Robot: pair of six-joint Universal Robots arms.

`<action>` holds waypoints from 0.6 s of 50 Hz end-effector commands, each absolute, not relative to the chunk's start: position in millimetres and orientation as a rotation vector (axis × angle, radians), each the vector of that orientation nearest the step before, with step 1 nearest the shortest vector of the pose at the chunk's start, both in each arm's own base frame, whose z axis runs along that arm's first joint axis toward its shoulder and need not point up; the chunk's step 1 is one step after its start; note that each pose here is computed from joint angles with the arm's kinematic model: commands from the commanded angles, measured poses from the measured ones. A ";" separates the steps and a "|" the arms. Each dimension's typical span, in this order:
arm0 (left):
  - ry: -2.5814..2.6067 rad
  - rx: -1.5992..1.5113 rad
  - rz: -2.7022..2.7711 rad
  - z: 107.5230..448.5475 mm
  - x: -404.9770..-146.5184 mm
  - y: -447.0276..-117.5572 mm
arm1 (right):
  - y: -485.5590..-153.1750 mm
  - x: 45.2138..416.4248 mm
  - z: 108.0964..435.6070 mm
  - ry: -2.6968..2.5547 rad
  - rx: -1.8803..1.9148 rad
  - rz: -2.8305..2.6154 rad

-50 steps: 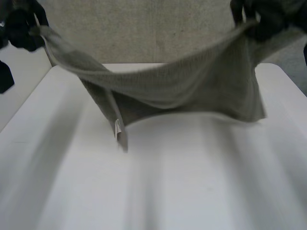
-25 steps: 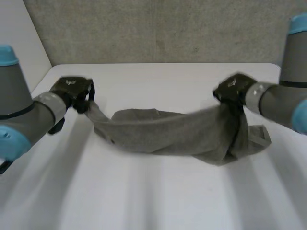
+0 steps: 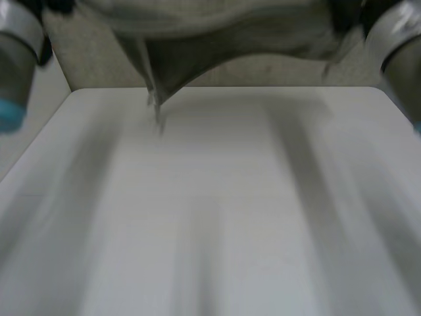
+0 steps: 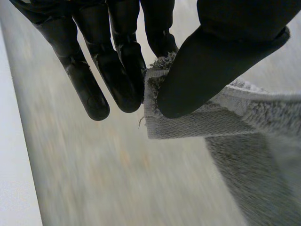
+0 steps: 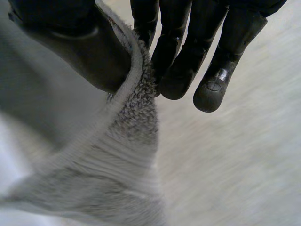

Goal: Fold the laundry

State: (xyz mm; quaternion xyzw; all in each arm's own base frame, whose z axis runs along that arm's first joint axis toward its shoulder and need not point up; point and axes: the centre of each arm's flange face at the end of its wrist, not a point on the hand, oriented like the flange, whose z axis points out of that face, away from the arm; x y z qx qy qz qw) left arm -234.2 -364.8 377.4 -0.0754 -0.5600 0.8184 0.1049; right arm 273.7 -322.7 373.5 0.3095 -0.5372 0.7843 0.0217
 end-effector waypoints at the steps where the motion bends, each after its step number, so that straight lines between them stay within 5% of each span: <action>1: -2.082 -0.340 2.050 257.6 -220.8 -341.8 | -288.2 271.3 259.8 -2.073 1.360 1.956; 5: -2.294 -0.443 1.771 188.6 -206.1 -310.4 | -259.2 262.6 184.4 -2.198 1.571 1.641; 10: -2.433 -0.591 1.587 145.4 -191.6 -282.0 | -242.8 254.8 142.1 -2.246 1.639 1.496; 17: -2.519 -0.750 1.545 130.0 -176.2 -266.7 | -235.6 248.6 137.2 -2.262 1.619 1.501; 30: -2.454 -0.762 1.695 158.6 -173.5 -262.9 | -222.0 242.9 156.0 -2.294 1.494 1.638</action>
